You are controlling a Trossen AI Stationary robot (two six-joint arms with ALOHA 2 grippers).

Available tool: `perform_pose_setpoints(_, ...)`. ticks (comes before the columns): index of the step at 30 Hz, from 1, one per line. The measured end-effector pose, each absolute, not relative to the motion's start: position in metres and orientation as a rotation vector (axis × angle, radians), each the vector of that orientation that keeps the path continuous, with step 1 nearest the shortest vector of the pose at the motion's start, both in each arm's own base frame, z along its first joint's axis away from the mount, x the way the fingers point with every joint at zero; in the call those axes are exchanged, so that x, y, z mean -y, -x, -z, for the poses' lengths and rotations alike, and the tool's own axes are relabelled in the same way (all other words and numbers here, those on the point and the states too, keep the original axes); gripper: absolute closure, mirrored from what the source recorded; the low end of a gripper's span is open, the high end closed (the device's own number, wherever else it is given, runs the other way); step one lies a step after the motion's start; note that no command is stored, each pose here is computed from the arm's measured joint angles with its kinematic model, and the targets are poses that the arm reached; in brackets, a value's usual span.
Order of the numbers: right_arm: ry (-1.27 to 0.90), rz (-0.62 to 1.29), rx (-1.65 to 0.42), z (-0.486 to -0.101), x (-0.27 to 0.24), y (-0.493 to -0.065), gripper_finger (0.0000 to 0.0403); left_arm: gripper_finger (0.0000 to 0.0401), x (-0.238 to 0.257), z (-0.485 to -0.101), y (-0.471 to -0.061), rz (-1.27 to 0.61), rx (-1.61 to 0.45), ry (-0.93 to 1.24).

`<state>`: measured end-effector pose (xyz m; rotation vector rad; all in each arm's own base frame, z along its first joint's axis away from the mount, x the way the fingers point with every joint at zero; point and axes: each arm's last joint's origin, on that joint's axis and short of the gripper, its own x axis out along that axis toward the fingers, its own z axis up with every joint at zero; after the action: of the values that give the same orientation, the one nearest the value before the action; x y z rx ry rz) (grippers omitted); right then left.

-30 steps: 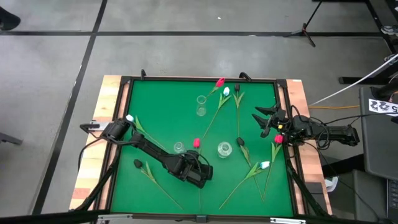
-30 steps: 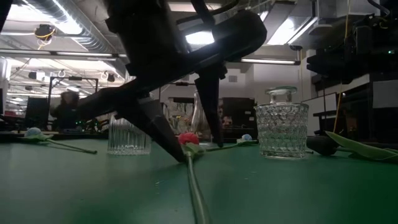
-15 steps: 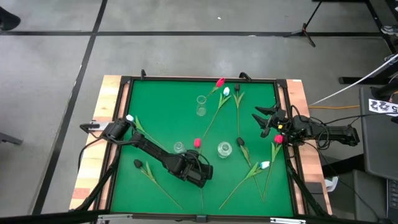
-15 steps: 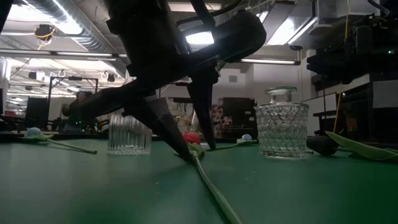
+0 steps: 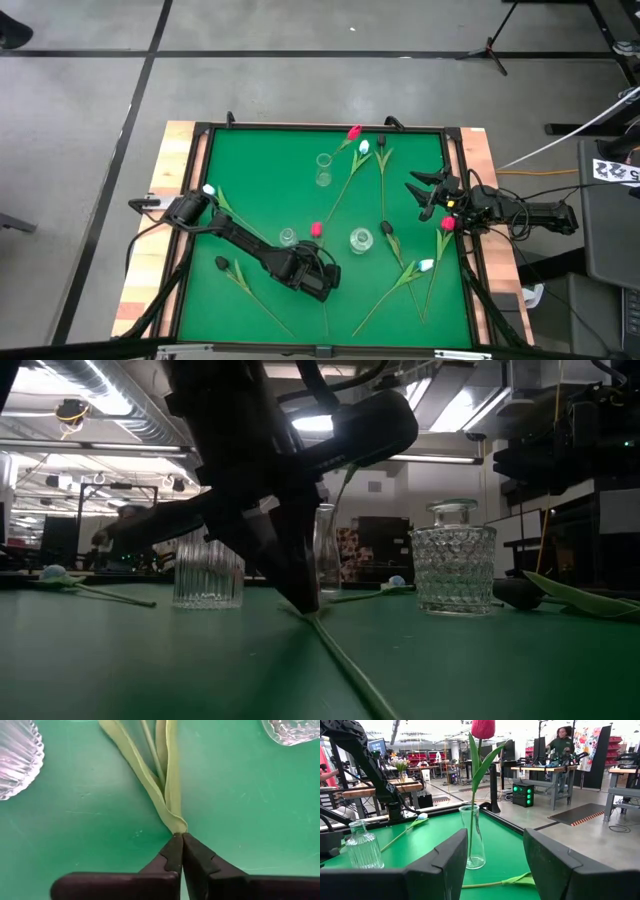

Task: Sort flowers into vase by color
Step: Put the left red tulip into the top transparent vase

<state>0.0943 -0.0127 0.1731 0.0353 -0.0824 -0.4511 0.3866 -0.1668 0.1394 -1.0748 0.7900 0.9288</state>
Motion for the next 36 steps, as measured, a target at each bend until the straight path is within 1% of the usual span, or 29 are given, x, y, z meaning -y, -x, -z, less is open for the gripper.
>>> perform_pose_setpoints(15,-0.035,0.451,0.083,-0.173,0.013,-0.094,0.021,0.04,0.188,-0.145,-0.375,-0.915,-0.766,1.098)
perform_pose_setpoints(22,-0.036,0.451,0.083,-0.173,0.013,-0.094,0.021,0.0401,0.184,-0.154,-0.379,-0.924,-0.724,1.055)
perform_pose_setpoints(29,-0.038,0.451,0.084,-0.173,0.013,-0.094,0.021,0.04,0.179,-0.162,-0.383,-0.929,-0.741,1.036)
perform_pose_setpoints(34,-0.039,0.451,0.084,-0.173,0.013,-0.094,0.021,0.0381,0.179,-0.164,-0.386,-0.892,-0.771,1.017)
perform_pose_setpoints(36,-0.039,0.451,0.084,-0.173,0.013,-0.094,0.021,0.0371,0.178,-0.165,-0.388,-0.883,-0.758,1.044)
